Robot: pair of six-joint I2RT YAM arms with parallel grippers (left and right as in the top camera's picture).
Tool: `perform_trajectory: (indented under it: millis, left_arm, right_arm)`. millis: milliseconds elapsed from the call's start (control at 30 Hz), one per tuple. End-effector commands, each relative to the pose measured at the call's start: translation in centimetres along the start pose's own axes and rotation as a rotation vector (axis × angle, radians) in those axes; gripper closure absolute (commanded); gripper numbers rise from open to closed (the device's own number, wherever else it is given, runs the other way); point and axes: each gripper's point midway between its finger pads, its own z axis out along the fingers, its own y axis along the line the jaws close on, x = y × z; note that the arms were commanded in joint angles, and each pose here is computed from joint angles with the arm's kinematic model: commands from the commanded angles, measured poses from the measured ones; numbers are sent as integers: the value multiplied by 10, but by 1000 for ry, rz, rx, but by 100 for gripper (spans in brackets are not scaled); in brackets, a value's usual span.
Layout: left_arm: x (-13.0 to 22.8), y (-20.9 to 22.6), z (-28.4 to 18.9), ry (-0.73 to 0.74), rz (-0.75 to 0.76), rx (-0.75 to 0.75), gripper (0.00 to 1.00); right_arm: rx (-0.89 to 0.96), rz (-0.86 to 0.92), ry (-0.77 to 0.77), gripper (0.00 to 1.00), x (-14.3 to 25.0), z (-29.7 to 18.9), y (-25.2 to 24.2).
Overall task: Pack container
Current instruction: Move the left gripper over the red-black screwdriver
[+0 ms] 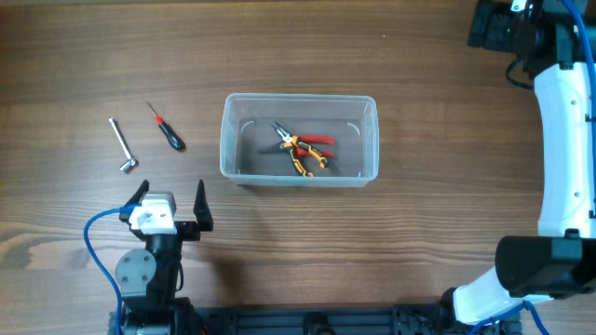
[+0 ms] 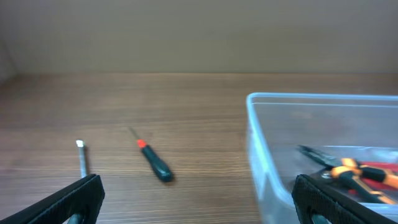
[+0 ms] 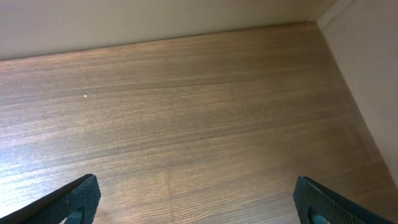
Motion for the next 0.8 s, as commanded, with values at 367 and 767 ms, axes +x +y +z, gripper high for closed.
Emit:
perform_trajectory:
  millis: [367, 767]
  left_arm:
    - [-68, -2, -12, 80, -338, -20, 0]
    - [-140, 0, 59, 496, -181, -52, 0]
  right_arm:
    - [5, 26, -29, 0, -7, -9, -3]
    - [5, 26, -29, 1, -7, -9, -3]
